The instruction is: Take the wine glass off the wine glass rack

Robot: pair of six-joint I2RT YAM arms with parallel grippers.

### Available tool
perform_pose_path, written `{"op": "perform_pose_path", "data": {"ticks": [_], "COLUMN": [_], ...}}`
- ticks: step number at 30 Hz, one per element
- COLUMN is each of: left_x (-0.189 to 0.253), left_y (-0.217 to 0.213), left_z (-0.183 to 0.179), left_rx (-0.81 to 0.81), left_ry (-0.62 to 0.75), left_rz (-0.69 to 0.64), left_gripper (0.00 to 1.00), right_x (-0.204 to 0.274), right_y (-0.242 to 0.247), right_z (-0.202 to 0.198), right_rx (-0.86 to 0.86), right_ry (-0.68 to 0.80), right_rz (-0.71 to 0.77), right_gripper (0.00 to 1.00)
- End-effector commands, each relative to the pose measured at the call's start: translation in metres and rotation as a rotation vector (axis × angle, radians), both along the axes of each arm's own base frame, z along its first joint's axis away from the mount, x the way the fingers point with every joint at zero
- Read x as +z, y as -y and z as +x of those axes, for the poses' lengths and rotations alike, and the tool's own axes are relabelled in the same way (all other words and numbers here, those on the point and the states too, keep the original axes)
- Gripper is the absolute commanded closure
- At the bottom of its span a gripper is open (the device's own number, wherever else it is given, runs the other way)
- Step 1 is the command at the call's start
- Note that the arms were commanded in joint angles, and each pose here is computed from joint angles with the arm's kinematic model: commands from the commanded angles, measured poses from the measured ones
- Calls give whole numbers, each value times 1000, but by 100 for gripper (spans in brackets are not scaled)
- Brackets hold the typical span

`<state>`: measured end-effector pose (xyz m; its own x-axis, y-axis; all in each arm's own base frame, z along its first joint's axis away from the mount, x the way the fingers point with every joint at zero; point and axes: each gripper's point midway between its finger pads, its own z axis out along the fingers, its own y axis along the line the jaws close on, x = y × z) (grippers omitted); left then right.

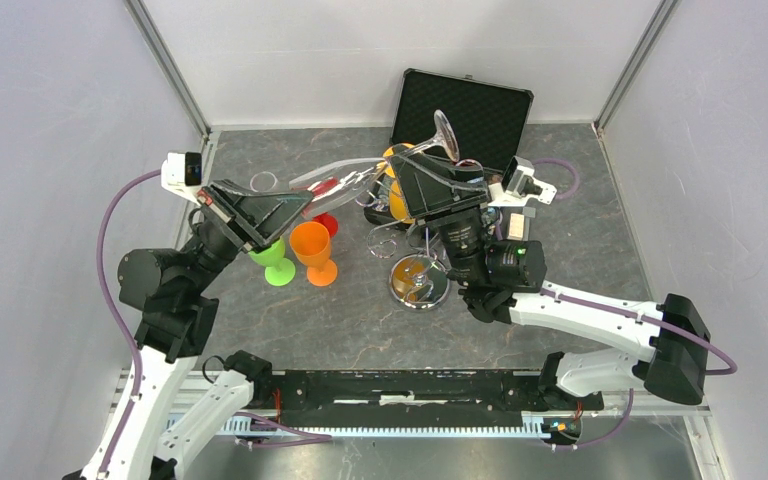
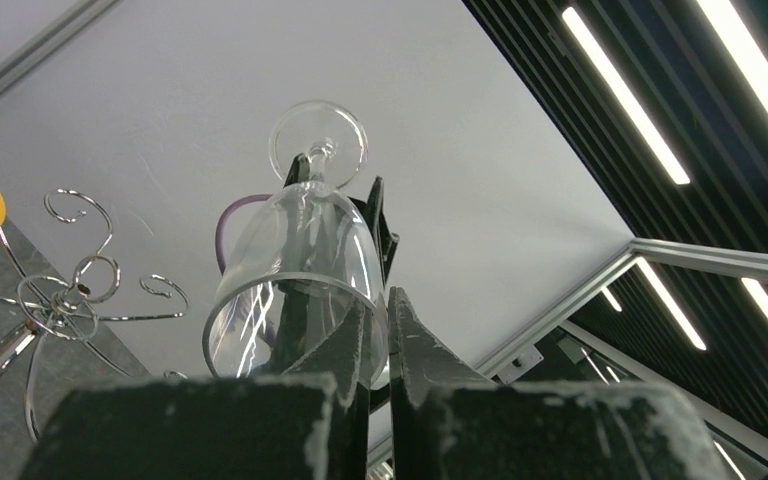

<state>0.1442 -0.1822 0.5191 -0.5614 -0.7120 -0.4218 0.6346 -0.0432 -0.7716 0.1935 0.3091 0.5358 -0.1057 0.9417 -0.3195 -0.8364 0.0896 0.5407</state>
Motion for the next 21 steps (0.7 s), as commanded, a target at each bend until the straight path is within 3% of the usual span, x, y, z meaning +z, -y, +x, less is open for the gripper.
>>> {"op": "perform_pose_path", "data": {"ticks": [1, 6, 11, 15, 21], "left_x": [32, 49, 56, 40, -17], "left_y": [-16, -24, -33, -63, -150], "left_z": [-3, 0, 8, 28, 54], "left_rx": [121, 197, 300, 552, 1047], "left_ry": [125, 155, 164, 99, -100], "left_rz": [-27, -22, 22, 177, 485], "left_gripper": [98, 98, 98, 98, 98], "right_x": [8, -2, -6, -13, -24], "right_y": [12, 17, 20, 21, 28], "right_z": [-11, -11, -12, -13, -14], "right_rx": [1, 6, 7, -6, -48], "right_ry": [41, 19, 13, 0, -9], "right_rz": [15, 22, 10, -40, -142], "right_gripper": [38, 28, 24, 23, 22]}}
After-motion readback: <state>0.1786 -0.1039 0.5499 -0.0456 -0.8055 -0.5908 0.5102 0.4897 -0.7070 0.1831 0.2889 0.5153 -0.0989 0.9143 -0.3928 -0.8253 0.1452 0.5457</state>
